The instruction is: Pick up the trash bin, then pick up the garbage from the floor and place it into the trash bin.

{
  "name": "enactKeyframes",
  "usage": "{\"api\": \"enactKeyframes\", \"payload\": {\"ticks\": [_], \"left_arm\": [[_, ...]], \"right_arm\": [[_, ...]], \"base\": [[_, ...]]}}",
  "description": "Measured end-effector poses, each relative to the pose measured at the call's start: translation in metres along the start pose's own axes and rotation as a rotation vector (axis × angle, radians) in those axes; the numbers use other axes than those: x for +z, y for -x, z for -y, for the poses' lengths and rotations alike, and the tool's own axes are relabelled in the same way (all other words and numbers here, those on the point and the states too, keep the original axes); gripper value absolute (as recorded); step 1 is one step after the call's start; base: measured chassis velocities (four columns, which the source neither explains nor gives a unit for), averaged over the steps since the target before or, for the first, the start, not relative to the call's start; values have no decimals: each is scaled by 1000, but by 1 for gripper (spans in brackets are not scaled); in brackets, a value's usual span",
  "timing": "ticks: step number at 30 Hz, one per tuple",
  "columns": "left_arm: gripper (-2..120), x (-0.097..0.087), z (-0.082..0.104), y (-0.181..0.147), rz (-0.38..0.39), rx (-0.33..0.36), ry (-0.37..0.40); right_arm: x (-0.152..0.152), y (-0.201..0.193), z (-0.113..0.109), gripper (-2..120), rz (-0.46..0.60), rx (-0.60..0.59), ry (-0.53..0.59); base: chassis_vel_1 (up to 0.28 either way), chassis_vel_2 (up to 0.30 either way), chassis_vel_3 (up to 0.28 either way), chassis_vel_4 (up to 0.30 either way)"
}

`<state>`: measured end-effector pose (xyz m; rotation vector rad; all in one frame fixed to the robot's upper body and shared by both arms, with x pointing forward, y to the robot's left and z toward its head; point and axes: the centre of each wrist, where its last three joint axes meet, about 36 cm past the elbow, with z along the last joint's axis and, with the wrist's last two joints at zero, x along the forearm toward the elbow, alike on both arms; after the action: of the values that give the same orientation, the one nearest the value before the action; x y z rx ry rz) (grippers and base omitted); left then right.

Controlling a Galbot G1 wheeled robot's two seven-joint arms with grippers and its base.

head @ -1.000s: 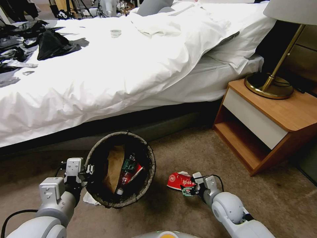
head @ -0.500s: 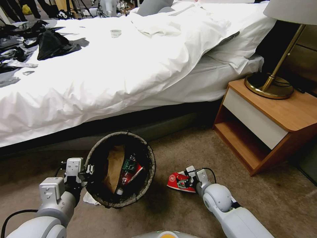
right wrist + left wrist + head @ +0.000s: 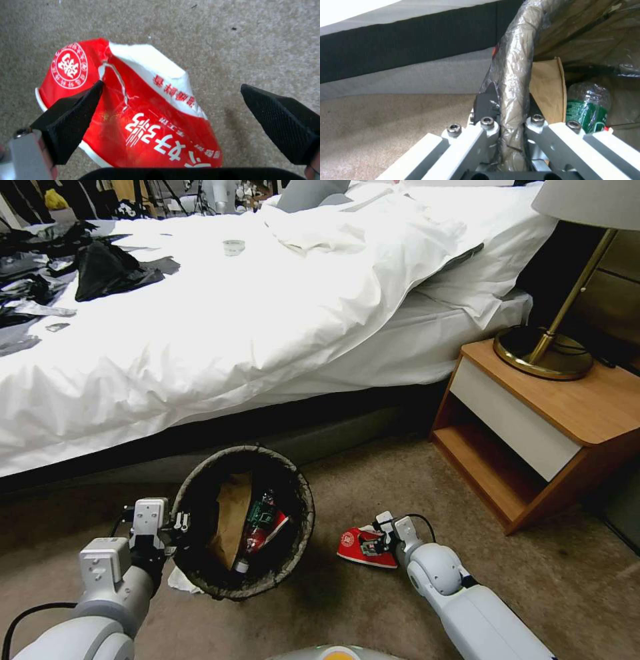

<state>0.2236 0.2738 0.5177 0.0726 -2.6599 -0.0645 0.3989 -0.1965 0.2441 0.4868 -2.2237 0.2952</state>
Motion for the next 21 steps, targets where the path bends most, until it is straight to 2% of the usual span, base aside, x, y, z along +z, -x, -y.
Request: {"api": "enactKeyframes", "payload": {"ticks": [2, 3, 5, 6, 8, 9, 16, 17, 19, 20, 21], "left_arm": [[1, 0, 0, 0, 0, 0, 0], [1, 0, 0, 0, 0, 0, 0], [1, 0, 0, 0, 0, 0, 0], [1, 0, 0, 0, 0, 0, 0], [1, 0, 0, 0, 0, 0, 0], [1, 0, 0, 0, 0, 0, 0], [1, 0, 0, 0, 0, 0, 0], [1, 0, 0, 0, 0, 0, 0], [1, 0, 0, 0, 0, 0, 0], [1, 0, 0, 0, 0, 0, 0], [1, 0, 0, 0, 0, 0, 0]], "right_arm": [[1, 3, 0, 92, 1, 2, -3], [1, 3, 0, 92, 1, 2, -3], [2, 4, 0, 83, 1, 2, -2], [2, 4, 0, 83, 1, 2, -2], [3, 4, 0, 71, 2, 0, -1], [3, 4, 0, 71, 2, 0, -1], [3, 6, -3, 41, 12, -1, -6], [3, 6, -3, 41, 12, -1, -6], [3, 8, -4, 32, 15, -2, -9], [3, 8, -4, 32, 15, -2, -9], [3, 8, -5, 26, 17, -1, -11]], "base": [[0, 0, 0, 0], [0, 0, 0, 0], [0, 0, 0, 0], [0, 0, 0, 0], [0, 0, 0, 0], [0, 0, 0, 0], [0, 0, 0, 0], [0, 0, 0, 0], [0, 0, 0, 0], [0, 0, 0, 0], [0, 0, 0, 0]]}}
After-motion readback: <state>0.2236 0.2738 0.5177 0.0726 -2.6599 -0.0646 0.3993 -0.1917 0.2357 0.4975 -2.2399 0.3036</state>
